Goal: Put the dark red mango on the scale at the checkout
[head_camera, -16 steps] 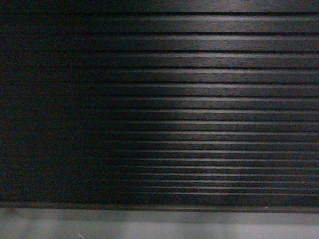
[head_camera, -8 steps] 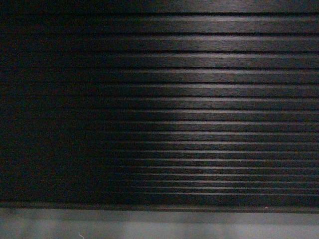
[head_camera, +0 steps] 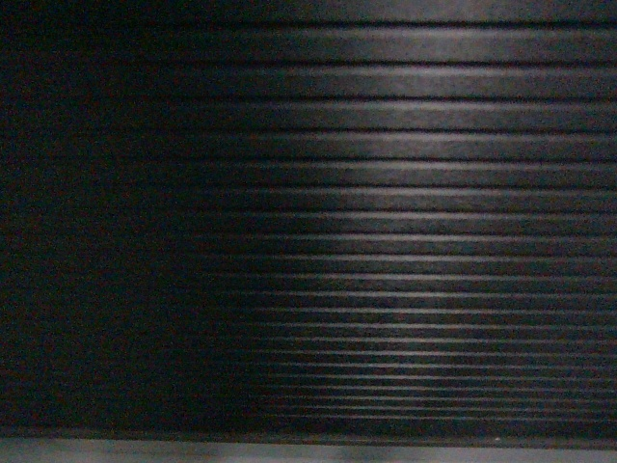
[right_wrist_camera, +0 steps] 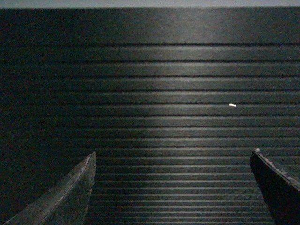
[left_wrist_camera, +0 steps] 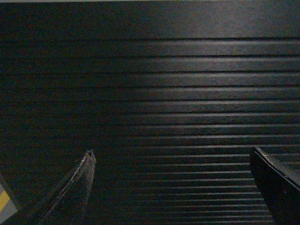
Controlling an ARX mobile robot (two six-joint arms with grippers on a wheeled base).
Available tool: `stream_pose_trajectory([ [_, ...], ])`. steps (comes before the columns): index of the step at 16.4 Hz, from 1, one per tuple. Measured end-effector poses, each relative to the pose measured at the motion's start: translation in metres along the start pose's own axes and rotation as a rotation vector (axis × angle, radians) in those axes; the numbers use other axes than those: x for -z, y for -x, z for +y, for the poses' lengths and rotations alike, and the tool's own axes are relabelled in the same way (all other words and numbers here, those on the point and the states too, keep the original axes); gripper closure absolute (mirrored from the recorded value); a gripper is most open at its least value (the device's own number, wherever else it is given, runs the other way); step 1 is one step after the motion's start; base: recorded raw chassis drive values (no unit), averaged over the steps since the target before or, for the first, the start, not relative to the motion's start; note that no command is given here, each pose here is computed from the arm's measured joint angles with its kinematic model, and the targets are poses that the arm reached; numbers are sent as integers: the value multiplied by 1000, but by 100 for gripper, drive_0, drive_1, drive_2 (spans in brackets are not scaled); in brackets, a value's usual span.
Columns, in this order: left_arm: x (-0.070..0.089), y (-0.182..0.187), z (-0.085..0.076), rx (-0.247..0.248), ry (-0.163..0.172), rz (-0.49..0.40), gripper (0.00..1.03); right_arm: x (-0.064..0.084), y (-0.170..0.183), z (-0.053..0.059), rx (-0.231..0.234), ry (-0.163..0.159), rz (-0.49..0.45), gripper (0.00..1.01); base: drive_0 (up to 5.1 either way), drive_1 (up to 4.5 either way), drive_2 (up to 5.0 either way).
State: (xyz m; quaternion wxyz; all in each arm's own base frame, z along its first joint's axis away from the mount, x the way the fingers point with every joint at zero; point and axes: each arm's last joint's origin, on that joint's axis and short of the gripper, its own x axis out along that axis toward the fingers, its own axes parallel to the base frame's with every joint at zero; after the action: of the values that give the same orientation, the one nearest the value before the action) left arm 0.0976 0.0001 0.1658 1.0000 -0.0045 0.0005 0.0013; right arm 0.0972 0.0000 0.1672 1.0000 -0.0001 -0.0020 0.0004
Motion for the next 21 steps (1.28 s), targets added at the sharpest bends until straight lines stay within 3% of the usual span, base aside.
stream_pose_trajectory([
  [21,0,0,0,2,-10,-3,5,-1,0,0,1,0,-6,3,0,0,0],
])
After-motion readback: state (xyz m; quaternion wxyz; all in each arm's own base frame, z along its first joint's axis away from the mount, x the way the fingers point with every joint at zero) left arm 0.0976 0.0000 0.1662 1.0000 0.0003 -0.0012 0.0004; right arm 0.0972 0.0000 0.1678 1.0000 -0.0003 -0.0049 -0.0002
